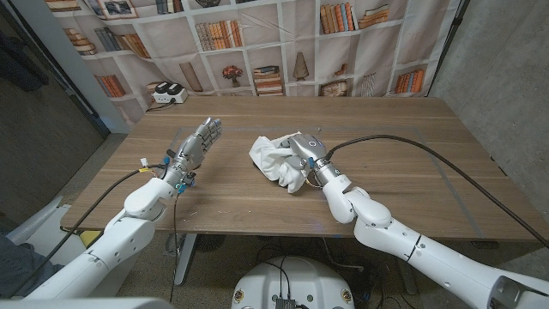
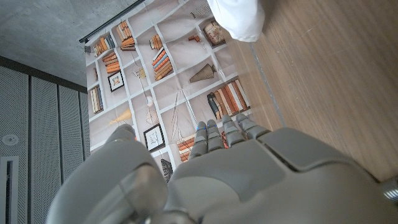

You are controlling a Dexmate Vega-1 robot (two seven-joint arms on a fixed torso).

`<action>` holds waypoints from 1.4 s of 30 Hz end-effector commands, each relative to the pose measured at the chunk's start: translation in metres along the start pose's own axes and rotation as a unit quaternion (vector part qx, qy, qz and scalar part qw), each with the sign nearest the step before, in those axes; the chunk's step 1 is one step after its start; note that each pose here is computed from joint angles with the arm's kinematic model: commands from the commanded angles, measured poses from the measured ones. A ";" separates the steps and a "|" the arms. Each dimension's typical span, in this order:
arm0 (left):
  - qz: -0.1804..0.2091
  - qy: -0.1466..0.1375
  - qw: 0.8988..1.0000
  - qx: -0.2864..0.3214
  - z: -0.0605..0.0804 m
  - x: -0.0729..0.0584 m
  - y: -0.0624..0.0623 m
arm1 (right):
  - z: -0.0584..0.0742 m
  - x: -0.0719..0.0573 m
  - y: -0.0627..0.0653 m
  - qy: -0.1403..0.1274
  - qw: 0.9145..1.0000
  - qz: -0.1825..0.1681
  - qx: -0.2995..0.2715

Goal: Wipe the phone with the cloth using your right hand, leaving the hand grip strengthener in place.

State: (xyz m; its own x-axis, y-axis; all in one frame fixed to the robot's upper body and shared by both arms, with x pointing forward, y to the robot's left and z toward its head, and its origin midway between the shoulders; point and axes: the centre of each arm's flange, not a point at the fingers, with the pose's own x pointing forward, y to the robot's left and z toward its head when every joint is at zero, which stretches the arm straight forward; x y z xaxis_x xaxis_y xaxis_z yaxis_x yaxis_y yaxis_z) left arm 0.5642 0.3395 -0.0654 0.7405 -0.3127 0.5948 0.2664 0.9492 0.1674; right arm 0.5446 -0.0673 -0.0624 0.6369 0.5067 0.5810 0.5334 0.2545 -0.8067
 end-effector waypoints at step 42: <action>0.013 0.003 1.000 -0.004 0.001 -0.011 0.001 | -0.002 0.073 0.034 -0.036 0.995 0.088 -0.038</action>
State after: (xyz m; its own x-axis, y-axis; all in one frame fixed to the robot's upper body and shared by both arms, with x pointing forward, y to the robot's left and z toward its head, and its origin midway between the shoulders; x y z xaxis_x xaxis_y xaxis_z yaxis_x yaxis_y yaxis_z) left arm 0.5579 0.3434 -0.0690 0.7447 -0.2931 0.5996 0.2562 0.9551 0.1487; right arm 0.5969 -0.0225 -0.0505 0.6460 0.6135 0.4542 0.4891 0.1242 -0.8633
